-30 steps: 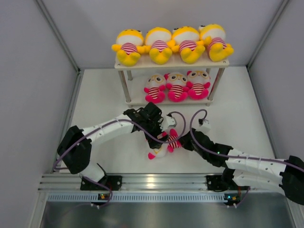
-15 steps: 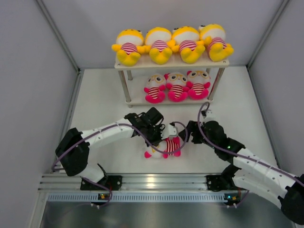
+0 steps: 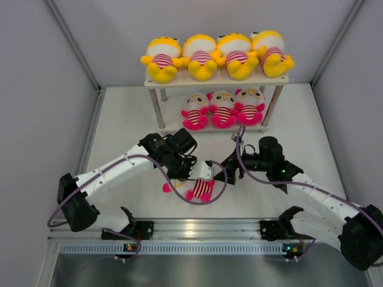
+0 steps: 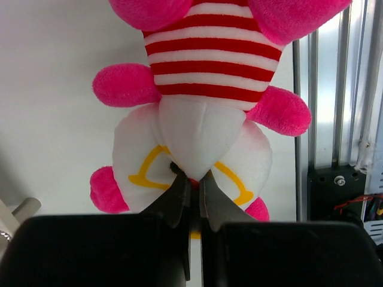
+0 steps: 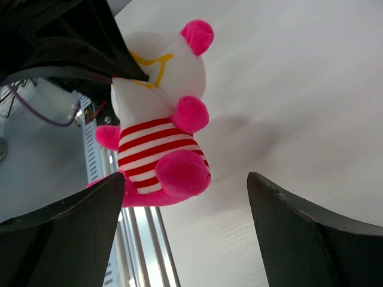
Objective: Place and organize the stuffed toys onto the shelf
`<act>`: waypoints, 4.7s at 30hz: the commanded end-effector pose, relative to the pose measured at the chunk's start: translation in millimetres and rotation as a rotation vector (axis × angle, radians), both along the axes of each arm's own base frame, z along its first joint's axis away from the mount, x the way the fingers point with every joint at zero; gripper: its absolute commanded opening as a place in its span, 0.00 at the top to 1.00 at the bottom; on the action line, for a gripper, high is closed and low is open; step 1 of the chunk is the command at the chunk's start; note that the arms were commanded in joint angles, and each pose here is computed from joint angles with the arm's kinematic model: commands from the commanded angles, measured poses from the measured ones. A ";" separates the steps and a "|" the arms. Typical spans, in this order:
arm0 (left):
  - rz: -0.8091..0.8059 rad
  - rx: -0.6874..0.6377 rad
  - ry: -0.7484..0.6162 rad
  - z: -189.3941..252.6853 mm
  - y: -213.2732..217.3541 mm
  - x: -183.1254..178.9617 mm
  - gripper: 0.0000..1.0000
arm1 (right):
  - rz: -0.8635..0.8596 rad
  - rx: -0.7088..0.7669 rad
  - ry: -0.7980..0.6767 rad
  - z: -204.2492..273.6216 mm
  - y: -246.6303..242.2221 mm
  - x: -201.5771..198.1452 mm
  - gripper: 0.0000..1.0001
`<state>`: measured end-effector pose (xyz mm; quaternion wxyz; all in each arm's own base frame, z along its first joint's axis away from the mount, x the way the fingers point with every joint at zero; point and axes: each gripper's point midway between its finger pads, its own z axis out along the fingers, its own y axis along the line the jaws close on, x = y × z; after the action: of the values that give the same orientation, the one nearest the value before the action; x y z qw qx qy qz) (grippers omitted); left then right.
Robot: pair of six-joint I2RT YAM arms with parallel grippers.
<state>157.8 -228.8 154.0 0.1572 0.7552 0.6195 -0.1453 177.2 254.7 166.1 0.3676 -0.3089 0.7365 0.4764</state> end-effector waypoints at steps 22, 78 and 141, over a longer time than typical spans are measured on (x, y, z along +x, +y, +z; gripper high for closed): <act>-0.019 -0.016 -0.079 36.0 17.6 0.0 1.00 | 0.348 0.046 -0.013 -10.1 85.0 -43.9 0.32; 1.312 -0.017 -0.442 58.0 231.2 74.6 0.01 | -0.707 0.048 -0.244 104.9 143.1 170.6 1.00; 1.292 0.002 -0.352 41.0 222.4 78.7 0.01 | -0.822 0.066 -0.262 104.3 155.6 234.0 0.27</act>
<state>229.7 -3.1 185.4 0.2809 0.2601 0.9170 0.1119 422.0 412.5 212.9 0.5880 -0.0224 0.7717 0.2414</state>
